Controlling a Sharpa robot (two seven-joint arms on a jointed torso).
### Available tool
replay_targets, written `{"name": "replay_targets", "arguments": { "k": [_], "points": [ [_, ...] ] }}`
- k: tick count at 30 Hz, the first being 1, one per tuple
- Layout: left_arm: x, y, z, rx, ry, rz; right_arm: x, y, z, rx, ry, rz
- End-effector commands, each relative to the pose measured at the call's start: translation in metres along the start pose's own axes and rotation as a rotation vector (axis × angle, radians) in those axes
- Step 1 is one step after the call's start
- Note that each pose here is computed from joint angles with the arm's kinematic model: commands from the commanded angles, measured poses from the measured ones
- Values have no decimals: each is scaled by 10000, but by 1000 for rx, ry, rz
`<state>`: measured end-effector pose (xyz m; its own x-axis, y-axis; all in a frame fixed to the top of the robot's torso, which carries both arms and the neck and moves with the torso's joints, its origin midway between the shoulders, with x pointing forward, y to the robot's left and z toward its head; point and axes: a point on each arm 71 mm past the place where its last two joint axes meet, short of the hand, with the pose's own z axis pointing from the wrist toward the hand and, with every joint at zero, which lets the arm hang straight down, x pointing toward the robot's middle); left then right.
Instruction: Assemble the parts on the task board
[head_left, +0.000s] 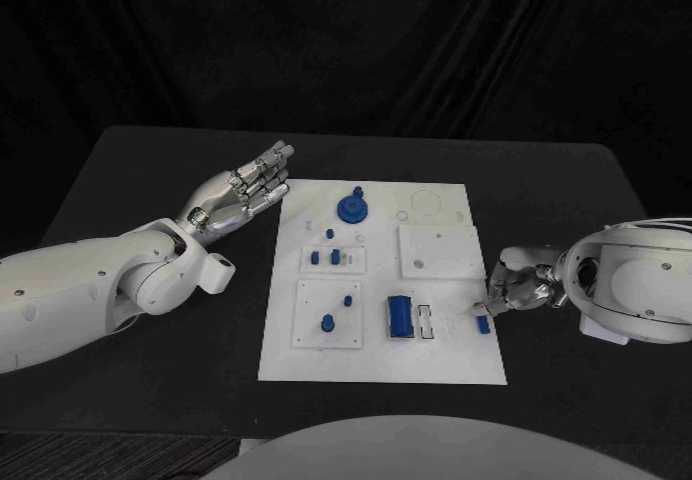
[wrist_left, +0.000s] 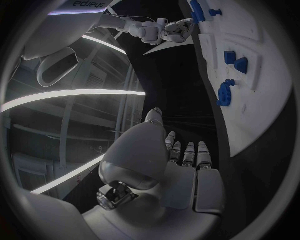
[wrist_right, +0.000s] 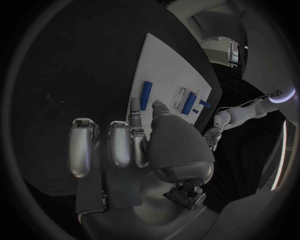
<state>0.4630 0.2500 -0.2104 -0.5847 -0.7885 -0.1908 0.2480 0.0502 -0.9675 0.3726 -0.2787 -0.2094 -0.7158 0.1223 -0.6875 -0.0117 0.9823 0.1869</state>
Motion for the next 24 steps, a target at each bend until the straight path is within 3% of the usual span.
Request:
{"name": "replay_targets", "arguments": {
  "k": [1,14,24],
  "points": [
    [23,-75,-2,112,22,-22,44,-25,22,28,17,-20],
    [31,-67,-2,105,33,-32,163,6,113,24,24,-8],
    [36,-60,-2,100,40,-38,163,43,111,14,-7,2]
  ]
}}
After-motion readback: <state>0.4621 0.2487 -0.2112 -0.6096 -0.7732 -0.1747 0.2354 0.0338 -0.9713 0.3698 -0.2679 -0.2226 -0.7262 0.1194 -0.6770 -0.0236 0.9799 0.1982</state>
